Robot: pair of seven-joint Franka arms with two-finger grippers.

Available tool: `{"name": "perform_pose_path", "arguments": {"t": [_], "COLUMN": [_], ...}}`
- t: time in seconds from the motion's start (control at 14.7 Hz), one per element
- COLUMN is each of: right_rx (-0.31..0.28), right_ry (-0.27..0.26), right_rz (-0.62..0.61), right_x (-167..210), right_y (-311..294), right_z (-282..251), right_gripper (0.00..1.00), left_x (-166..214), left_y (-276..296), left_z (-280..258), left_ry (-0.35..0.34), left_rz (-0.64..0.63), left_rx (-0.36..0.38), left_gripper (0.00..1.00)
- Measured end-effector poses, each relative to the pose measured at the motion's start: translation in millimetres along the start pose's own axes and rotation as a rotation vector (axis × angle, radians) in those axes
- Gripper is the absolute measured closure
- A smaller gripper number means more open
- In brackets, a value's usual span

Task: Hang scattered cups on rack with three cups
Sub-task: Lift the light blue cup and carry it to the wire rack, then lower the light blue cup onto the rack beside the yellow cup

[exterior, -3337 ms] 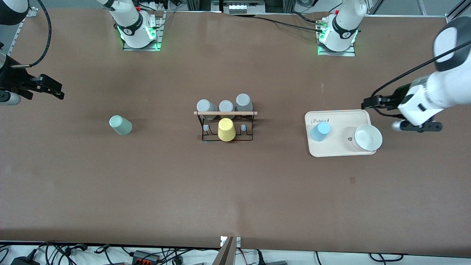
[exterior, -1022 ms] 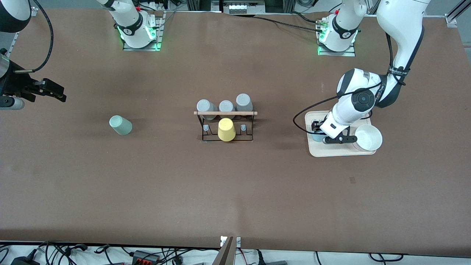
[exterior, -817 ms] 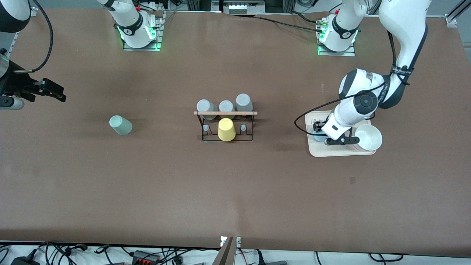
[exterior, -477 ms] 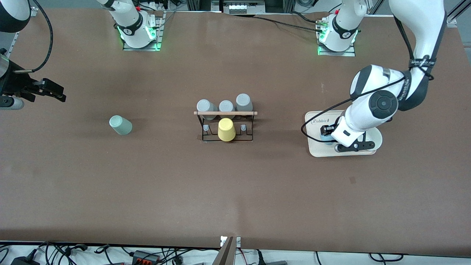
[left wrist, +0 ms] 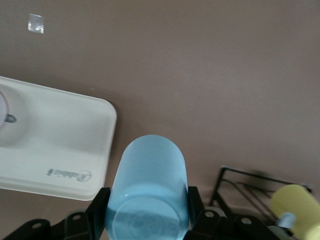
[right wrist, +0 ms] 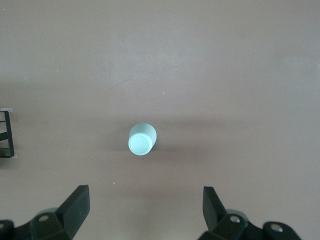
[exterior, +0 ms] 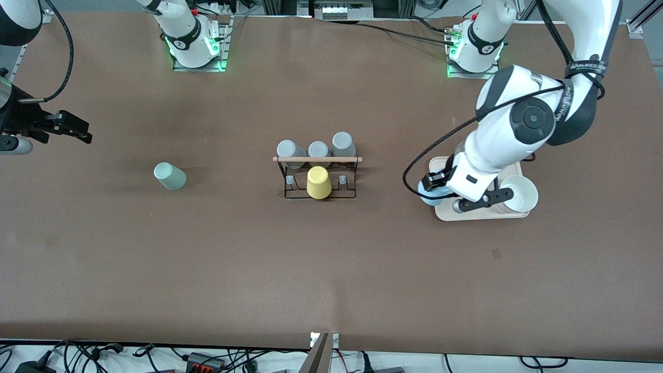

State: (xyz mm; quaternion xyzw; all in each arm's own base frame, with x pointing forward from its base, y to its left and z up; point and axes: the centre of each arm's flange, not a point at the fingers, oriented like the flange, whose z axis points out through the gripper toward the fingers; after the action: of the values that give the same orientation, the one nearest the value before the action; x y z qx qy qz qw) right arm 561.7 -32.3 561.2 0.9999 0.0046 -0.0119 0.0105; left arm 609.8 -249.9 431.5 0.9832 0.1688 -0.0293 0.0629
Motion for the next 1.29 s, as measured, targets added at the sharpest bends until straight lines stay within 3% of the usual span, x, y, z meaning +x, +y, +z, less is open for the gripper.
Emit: {"name": "perform_pose_path", "arguments": {"t": [0.2, 0.61, 1.29], "right_rx": [0.0, 0.0, 0.0], "right_ry": [0.0, -0.001, -0.001], "right_rz": [0.0, 0.0, 0.0], "right_x": [0, 0, 0], "right_y": [0, 0, 0], "right_z": [0, 0, 0], "right_gripper": [0.0, 0.0, 0.0], "left_x": [-15, -59, -103], "left_y": [49, 129, 168], "left_z": [-1, 47, 93], "left_ry": [-0.012, -0.07, -0.044], "left_rz": [-0.076, -0.14, -0.169], "left_rx": [-0.046, -0.03, 0.043], "left_gripper": [0.33, 0.33, 0.33]}}
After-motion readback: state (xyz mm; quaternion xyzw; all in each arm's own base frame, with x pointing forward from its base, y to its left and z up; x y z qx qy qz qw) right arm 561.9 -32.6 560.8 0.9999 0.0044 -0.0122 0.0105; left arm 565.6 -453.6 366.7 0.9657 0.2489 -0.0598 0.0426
